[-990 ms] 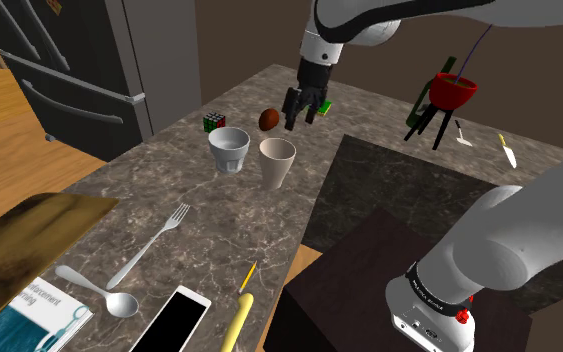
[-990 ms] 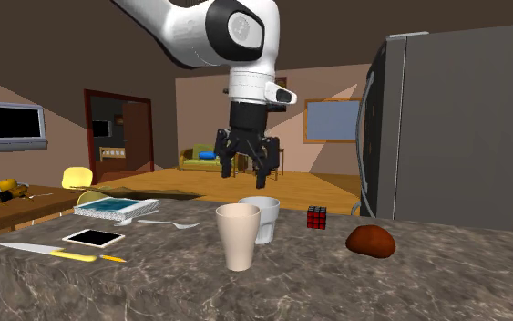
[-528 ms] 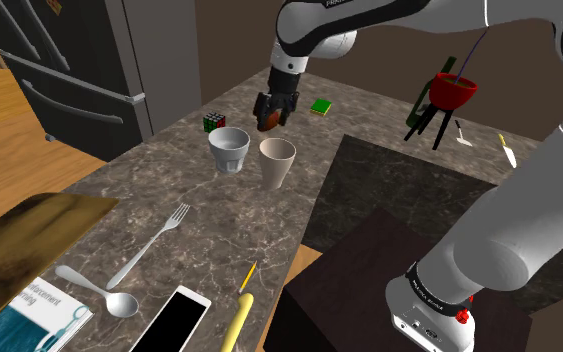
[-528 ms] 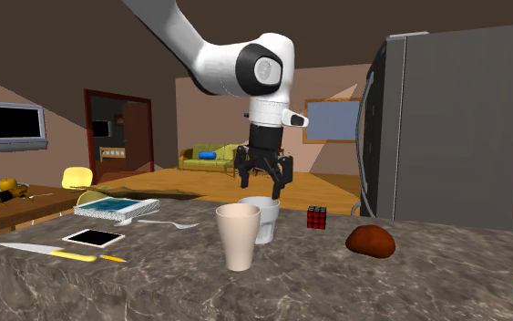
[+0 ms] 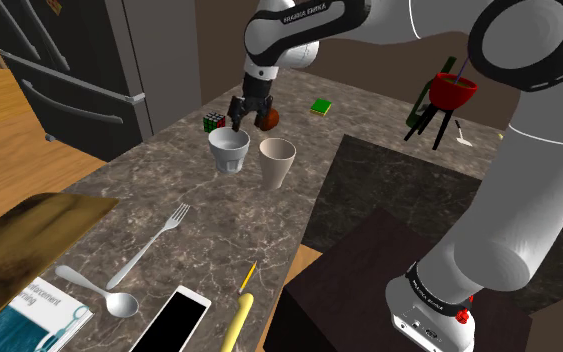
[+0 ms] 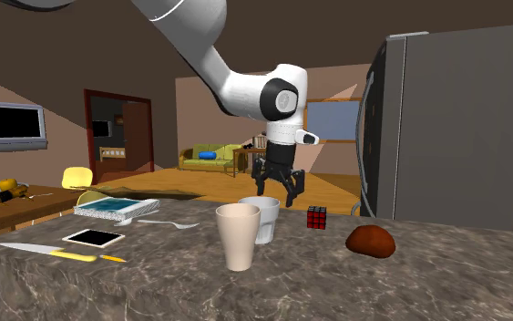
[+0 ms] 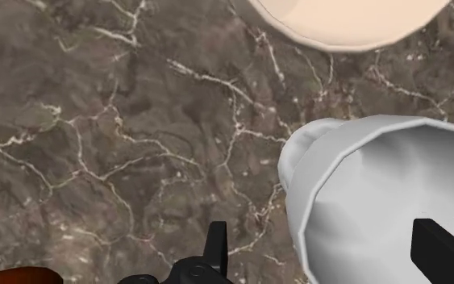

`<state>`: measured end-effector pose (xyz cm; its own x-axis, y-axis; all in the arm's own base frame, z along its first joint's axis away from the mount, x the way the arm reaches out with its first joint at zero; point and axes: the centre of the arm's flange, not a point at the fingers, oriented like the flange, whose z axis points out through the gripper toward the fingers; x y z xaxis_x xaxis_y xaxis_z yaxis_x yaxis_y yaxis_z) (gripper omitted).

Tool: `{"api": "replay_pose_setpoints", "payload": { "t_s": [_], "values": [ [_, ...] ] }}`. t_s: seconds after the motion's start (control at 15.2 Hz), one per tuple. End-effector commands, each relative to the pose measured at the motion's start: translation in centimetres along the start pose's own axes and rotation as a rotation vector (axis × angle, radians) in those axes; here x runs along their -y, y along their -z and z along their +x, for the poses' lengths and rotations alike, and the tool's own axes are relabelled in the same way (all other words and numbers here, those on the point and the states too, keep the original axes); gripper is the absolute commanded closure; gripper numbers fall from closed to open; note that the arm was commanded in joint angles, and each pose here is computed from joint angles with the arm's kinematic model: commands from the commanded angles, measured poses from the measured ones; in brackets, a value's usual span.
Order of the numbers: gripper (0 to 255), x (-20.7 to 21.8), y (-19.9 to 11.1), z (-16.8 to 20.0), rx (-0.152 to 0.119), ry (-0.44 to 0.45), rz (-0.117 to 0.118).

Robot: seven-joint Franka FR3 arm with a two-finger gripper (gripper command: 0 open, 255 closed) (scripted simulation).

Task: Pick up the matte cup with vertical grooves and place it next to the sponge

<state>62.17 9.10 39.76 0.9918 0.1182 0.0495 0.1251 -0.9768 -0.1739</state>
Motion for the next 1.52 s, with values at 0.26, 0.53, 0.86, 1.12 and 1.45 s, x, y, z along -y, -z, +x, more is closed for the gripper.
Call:
{"api": "replay_pose_setpoints", "payload": {
  "t_s": [0.26,0.53,0.86,1.12,1.45],
  "values": [
    [0,-0.1,-3.1,0.3,-0.002,-0.001,0.001],
    [0,-0.1,-4.0,0.3,-0.002,-0.001,0.001],
    [0,-0.1,-4.0,0.3,-0.002,-0.001,0.001],
    [255,-0.1,-4.0,0.3,-0.002,-0.001,0.001],
    [255,-0.1,-4.0,0.3,-0.002,-0.001,0.001]
  ]
}}
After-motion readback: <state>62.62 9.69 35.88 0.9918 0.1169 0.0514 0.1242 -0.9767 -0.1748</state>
